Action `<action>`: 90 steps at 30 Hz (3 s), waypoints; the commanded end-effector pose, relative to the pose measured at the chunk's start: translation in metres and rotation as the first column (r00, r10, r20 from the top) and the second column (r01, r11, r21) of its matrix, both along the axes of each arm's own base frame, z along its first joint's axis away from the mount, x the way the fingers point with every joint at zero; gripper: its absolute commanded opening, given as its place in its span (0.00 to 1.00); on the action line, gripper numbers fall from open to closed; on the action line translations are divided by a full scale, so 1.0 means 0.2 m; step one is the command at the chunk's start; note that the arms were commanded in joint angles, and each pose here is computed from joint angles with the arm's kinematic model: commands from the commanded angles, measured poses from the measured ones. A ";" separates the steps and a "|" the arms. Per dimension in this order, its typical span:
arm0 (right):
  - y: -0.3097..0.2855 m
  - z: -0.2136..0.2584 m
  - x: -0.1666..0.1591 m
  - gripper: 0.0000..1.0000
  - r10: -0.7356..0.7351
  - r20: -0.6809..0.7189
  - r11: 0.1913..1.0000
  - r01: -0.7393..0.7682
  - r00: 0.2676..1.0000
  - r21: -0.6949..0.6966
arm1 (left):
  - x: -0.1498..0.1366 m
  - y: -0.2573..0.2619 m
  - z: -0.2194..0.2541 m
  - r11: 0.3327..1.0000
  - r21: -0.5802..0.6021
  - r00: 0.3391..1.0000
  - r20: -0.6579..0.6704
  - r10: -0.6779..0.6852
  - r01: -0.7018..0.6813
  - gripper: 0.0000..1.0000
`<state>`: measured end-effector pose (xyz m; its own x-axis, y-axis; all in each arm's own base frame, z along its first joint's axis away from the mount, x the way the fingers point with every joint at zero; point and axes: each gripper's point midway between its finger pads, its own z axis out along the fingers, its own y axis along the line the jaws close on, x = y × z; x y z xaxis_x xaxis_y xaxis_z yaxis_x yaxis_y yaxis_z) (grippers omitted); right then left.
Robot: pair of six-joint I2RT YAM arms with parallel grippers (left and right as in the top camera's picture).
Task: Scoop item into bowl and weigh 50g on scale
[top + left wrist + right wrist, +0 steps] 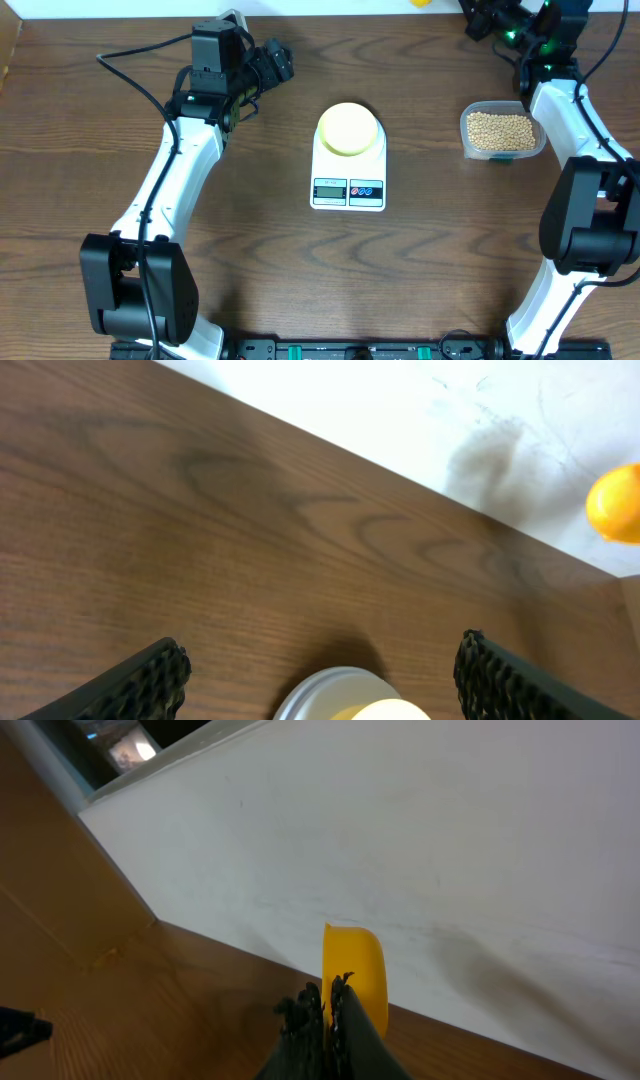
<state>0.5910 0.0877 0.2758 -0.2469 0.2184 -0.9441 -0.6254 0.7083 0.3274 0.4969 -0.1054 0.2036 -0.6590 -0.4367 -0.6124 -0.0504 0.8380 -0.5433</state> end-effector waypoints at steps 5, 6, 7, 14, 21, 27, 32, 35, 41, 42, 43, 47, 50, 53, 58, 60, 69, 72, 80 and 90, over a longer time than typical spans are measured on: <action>0.02 0.05 -0.02 0.01 0.028 -0.006 0.999 -0.028 1.000 0.024 | -0.03 0.01 0.02 0.996 0.079 0.999 0.009 -0.045 0.044 0.87; 0.02 0.05 -0.02 0.01 0.027 -0.012 0.999 -0.027 1.000 0.031 | -0.03 0.01 0.02 0.993 0.098 0.998 0.009 -0.060 0.059 0.87; 0.02 0.05 -0.02 0.01 0.028 -0.014 0.999 -0.027 1.000 0.037 | -0.04 0.01 0.01 0.992 0.105 0.998 0.007 -0.066 0.065 0.87; 0.06 0.06 -0.02 0.01 0.041 -0.011 0.998 -0.040 0.999 0.041 | -0.09 -0.06 0.00 0.969 0.134 0.977 0.003 -0.211 0.209 0.87; 0.10 0.06 -0.03 0.01 0.053 0.011 0.998 -0.054 0.999 0.015 | -0.16 -0.12 0.05 0.938 0.147 0.947 0.027 -0.321 0.314 0.87; 0.10 0.03 -0.03 0.01 0.053 -0.015 0.998 -0.053 0.998 0.018 | -0.21 -0.13 0.20 0.924 0.207 0.934 0.095 -0.346 0.321 0.87; 0.10 0.02 -0.03 0.01 0.053 -0.030 0.998 -0.052 0.998 0.019 | -0.29 -0.20 0.24 0.899 0.300 0.930 0.082 -0.359 0.320 0.87; 0.10 0.01 -0.03 0.01 0.053 -0.039 0.998 -0.053 0.998 0.020 | -0.34 -0.25 0.21 0.881 0.354 0.935 0.044 -0.353 0.315 0.87; 0.10 -0.03 -0.03 0.01 0.053 -0.075 0.998 -0.052 0.996 0.022 | -0.40 -0.35 0.16 0.839 0.448 0.937 0.007 -0.349 0.309 0.87; 0.10 -0.03 -0.03 0.01 0.053 -0.078 0.999 -0.052 0.996 0.017 | -0.41 -0.37 0.16 0.831 0.459 0.935 0.004 -0.355 0.313 0.87; 0.10 -0.04 -0.03 0.01 0.053 -0.077 0.999 -0.053 0.996 0.010 | -0.42 -0.38 0.16 0.826 0.466 0.934 0.001 -0.358 0.316 0.87; 0.10 -0.05 -0.04 0.01 0.054 -0.077 0.999 -0.054 0.996 -0.001 | -0.46 -0.43 0.14 0.801 0.483 0.919 -0.017 -0.395 0.353 0.87; 0.10 -0.05 -0.04 0.01 0.054 -0.073 0.998 -0.055 0.996 -0.007 | -0.49 -0.45 0.11 0.790 0.484 0.913 -0.048 -0.405 0.376 0.87; 0.10 -0.05 -0.04 0.01 0.054 -0.072 0.998 -0.055 0.996 -0.008 | -0.52 -0.46 0.08 0.780 0.484 0.907 -0.078 -0.413 0.397 0.87; 0.10 -0.05 -0.04 0.01 0.054 -0.072 0.998 -0.055 0.996 -0.009 | -0.54 -0.45 0.05 0.769 0.495 0.907 -0.107 -0.408 0.405 0.87; 0.10 -0.05 -0.04 0.01 0.055 -0.059 0.998 -0.057 0.997 -0.023 | -0.55 -0.45 0.04 0.763 0.504 0.908 -0.117 -0.402 0.403 0.87; 0.10 -0.03 -0.03 0.01 0.066 0.039 0.992 -0.061 0.997 -0.115 | -0.59 -0.45 -0.04 0.723 0.553 0.907 -0.179 -0.381 0.413 0.87; 0.10 -0.01 -0.03 0.01 0.066 0.072 0.991 -0.057 0.995 -0.120 | -0.60 -0.46 -0.06 0.716 0.555 0.902 -0.194 -0.385 0.425 0.87; 0.10 0.04 -0.03 0.01 0.068 0.119 0.991 -0.053 0.991 -0.124 | -0.62 -0.46 -0.13 0.698 0.554 0.890 -0.241 -0.388 0.454 0.87; 0.08 0.04 -0.01 0.01 0.040 0.130 0.991 -0.022 0.991 -0.134 | -0.70 -0.56 -0.27 0.640 0.555 0.846 -0.310 -0.434 0.531 0.87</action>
